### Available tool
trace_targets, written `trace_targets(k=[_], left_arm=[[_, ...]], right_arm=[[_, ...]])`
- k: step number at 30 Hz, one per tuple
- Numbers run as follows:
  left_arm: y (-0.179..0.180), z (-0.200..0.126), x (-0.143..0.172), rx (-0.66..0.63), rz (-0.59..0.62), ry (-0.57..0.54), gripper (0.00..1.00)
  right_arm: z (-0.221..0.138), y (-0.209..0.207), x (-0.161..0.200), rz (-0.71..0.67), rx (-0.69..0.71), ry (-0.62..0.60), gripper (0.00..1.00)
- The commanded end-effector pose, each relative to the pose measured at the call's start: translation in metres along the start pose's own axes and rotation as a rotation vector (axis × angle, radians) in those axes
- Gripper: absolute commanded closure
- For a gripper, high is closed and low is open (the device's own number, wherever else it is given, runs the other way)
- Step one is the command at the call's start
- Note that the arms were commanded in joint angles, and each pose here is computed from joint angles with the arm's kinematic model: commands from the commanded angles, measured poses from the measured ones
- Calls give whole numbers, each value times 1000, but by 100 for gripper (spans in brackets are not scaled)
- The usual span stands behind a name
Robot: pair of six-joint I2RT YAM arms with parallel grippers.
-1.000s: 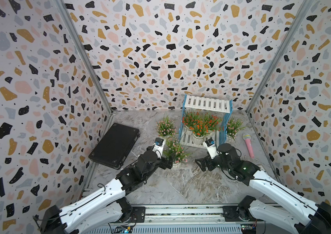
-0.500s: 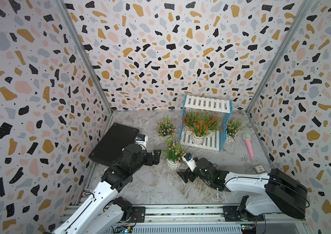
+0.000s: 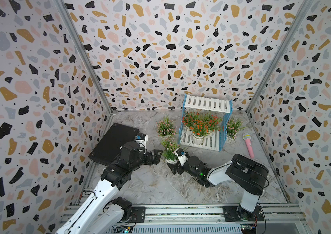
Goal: Place the baby's breath potted plants on the rack by color
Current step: Pick up the baby's breath potted plant from the center of the board, then place the baby's breath potted plant on the rack.
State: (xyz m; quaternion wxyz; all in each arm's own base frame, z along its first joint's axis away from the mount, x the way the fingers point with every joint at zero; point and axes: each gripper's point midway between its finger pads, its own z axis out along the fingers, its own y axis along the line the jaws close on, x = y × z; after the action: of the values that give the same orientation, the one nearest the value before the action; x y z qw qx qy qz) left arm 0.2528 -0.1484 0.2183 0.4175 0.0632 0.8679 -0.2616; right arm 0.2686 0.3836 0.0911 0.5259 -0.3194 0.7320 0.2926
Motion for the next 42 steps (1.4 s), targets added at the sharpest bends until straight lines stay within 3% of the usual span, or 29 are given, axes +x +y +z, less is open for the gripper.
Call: trace_targets(k=[1,6,9,12,15,18,25,31,42], left_arm=[[-10,-7,-19,32,6,-57,1],[-9,-8,-19,30,3,-59,1],[-8,-7,-18,30,0,-58,1],[-8,-8,-17,31,-3,-60,1],[-8,-9,-18,30,-7,-67,1],[-7,-9,-16,25,-14,-67,1],[-1,-9,-17,-10,-16,-65,1],[3,-3,-15,-25,-23,-52,1],[2,-1,-13,-17,-14,-35,0]], right_arm=[[12,7,-28,-2,-23,-83,0],[25,4,-22,-16,-2,-65,3],[29,0,-19,-32,25,-42,16],[28,-4,-14,-57,48,-18,20],[26,-6,-11,-76,55,3,33],[14,-3,-24,-69,44,-24,31],[-44,4,-97,-83,36,-25,29],[-92,-19,-177,-95,156,1,29],[-128,-133,-309,-105,388,-41,28]])
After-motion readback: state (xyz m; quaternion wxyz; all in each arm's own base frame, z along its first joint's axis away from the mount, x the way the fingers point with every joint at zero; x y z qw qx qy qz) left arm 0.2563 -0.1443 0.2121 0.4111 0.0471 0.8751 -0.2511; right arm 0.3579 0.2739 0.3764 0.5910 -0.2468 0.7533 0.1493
